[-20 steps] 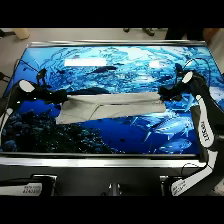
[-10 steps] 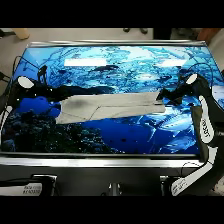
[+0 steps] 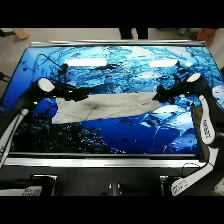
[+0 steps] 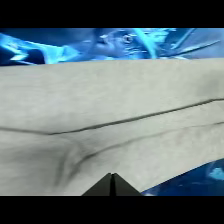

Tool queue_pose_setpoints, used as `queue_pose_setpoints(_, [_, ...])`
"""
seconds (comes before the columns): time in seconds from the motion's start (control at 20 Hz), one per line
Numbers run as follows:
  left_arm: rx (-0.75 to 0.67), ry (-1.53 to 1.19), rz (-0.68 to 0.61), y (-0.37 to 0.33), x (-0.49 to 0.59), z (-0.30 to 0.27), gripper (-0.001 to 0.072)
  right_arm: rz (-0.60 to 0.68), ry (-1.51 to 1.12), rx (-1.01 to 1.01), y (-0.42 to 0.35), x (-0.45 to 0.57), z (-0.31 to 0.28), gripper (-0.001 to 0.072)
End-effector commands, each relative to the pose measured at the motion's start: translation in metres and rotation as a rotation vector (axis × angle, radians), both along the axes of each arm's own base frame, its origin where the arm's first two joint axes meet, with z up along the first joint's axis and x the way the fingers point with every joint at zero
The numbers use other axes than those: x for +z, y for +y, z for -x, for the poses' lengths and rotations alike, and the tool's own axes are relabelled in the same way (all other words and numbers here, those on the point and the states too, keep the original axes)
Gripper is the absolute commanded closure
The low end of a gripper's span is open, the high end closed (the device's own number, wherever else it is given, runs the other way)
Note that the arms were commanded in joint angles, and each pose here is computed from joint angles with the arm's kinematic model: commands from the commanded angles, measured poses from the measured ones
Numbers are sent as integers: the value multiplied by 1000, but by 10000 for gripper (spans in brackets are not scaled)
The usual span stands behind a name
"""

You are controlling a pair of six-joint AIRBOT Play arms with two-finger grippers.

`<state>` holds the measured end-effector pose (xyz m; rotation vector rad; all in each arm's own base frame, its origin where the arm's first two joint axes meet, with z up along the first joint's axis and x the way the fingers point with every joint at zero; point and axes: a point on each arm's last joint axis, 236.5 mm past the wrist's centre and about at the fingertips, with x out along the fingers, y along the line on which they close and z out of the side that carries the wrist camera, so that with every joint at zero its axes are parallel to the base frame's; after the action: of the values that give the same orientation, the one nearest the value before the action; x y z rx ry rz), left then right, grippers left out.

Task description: Fold the shirts.

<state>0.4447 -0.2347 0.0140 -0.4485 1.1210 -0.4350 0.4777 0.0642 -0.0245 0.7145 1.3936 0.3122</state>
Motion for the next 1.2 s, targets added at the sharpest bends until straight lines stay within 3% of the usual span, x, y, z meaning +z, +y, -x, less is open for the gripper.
queue_pose_setpoints(0.0, [34,50,135,-72,-29,2,681,-40,-137,82,24,99,28,683])
queue_pose_setpoints(0.3, [28,258,402,-205,-81,58,681,20,-297,217,70,213,112,681])
queue_pose_setpoints(0.4, [-18,264,460,-242,-80,72,681,15,-346,216,79,231,120,681])
queue_pose_setpoints(0.55, [-49,174,498,-244,-52,49,683,-6,-384,188,82,239,112,681])
queue_pose_setpoints(0.7, [-128,27,422,-187,-3,18,684,-88,-387,138,92,232,82,681])
queue_pose_setpoints(0.8, [-130,-101,282,-117,38,-8,685,-166,-380,138,116,221,61,681])
queue_pose_setpoints(0.95, [60,-304,72,18,118,-44,684,-262,-337,200,193,182,44,681])
queue_pose_setpoints(1.15, [240,-453,-2,134,211,-23,683,-413,-238,237,320,114,50,680])
